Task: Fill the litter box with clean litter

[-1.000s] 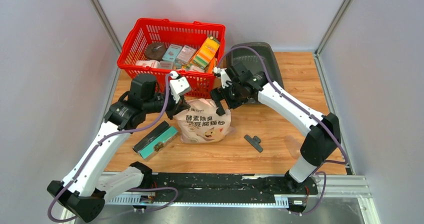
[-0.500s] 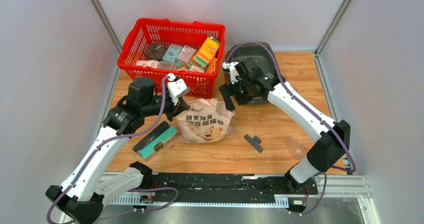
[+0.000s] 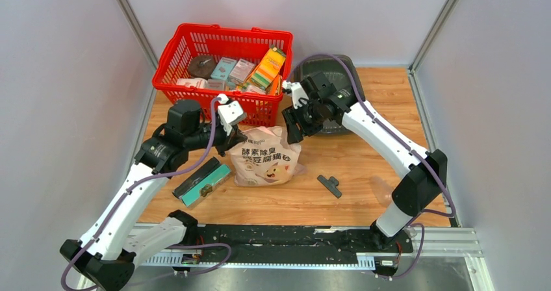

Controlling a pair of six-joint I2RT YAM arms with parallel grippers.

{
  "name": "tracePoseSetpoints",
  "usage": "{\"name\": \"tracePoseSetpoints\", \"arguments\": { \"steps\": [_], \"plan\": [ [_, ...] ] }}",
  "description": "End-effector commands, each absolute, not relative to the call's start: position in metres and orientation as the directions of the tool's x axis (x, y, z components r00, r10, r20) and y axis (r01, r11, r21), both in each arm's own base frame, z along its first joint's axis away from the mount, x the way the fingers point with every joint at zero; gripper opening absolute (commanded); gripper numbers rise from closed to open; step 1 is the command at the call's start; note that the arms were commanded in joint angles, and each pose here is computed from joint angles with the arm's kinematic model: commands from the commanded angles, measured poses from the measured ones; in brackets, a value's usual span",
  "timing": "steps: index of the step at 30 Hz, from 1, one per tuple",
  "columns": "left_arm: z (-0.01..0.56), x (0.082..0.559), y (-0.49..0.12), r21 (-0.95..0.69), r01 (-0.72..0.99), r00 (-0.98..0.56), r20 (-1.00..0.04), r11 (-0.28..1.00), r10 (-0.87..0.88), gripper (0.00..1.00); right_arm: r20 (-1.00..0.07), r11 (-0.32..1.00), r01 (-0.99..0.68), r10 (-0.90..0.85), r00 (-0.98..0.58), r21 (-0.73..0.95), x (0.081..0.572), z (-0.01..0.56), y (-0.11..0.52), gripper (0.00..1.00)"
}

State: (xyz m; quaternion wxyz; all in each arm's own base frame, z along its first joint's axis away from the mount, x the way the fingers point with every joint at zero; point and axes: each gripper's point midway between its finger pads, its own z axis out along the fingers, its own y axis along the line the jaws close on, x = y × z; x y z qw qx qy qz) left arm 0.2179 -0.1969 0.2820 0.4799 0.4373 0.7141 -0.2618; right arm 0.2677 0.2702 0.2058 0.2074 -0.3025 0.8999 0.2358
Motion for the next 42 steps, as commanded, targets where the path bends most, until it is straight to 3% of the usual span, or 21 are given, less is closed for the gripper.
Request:
{"name": "tracePoseSetpoints", "arguments": {
  "steps": [1,4,8,11,12,13,15,19,22,24,29,35,42],
  "plan": [
    [0.357,0.230,-0.205,0.184,0.855,0.064,-0.965,0.485,0.252,0.00,-0.505,0.717,-0.639,-0.456,-0.733,0.278,0.263,0.218,0.265,0.51],
    [0.358,0.230,-0.204,0.196,0.851,0.072,-0.963,0.488,0.261,0.00,-0.464,0.737,-0.606,-0.443,-0.767,0.299,0.253,0.216,0.258,0.52],
    [0.357,0.232,-0.203,0.203,0.848,0.074,-0.960,0.489,0.270,0.00,-0.377,0.738,-0.499,-0.348,-0.859,0.454,0.249,0.209,0.256,0.51],
    [0.358,0.234,-0.201,0.216,0.840,0.083,-0.958,0.499,0.275,0.00,-0.362,0.683,-0.482,-0.326,-0.873,0.548,0.254,0.213,0.259,0.34],
    [0.359,0.235,-0.200,0.222,0.836,0.087,-0.957,0.502,0.278,0.00,-0.385,0.662,-0.504,-0.333,-0.861,0.555,0.258,0.217,0.261,0.16],
    [0.359,0.235,-0.200,0.230,0.835,0.093,-0.955,0.500,0.283,0.00,-0.416,0.641,-0.527,-0.332,-0.846,0.558,0.262,0.226,0.265,0.08],
    [0.362,0.236,-0.199,0.245,0.829,0.106,-0.951,0.502,0.289,0.00,-0.457,0.588,-0.564,-0.338,-0.823,0.580,0.267,0.237,0.275,0.00],
    [0.370,0.241,-0.196,0.317,0.810,0.166,-0.931,0.493,0.327,0.00,-0.591,0.612,-0.638,-0.321,-0.740,0.467,0.291,0.267,0.281,0.00],
    [0.388,0.246,-0.192,0.405,0.774,0.253,-0.903,0.487,0.349,0.00,-0.669,0.732,-0.623,-0.319,-0.671,0.276,0.316,0.281,0.265,0.00],
    [0.406,0.245,-0.192,0.437,0.757,0.298,-0.893,0.485,0.338,0.00,-0.686,0.827,-0.539,-0.300,-0.662,0.159,0.332,0.281,0.246,0.00],
    [0.420,0.241,-0.200,0.474,0.768,0.357,-0.875,0.431,0.326,0.00,-0.681,0.927,-0.371,-0.237,-0.692,0.055,0.344,0.270,0.215,0.00],
    [0.388,0.238,-0.216,0.467,0.825,0.368,-0.871,0.317,0.326,0.00,-0.642,0.959,-0.279,-0.189,-0.743,0.040,0.349,0.244,0.208,0.00],
    [0.372,0.256,-0.225,0.419,0.841,0.319,-0.895,0.342,0.311,0.00,-0.652,0.919,-0.371,-0.200,-0.732,0.135,0.348,0.245,0.238,0.00]
  ]
}}
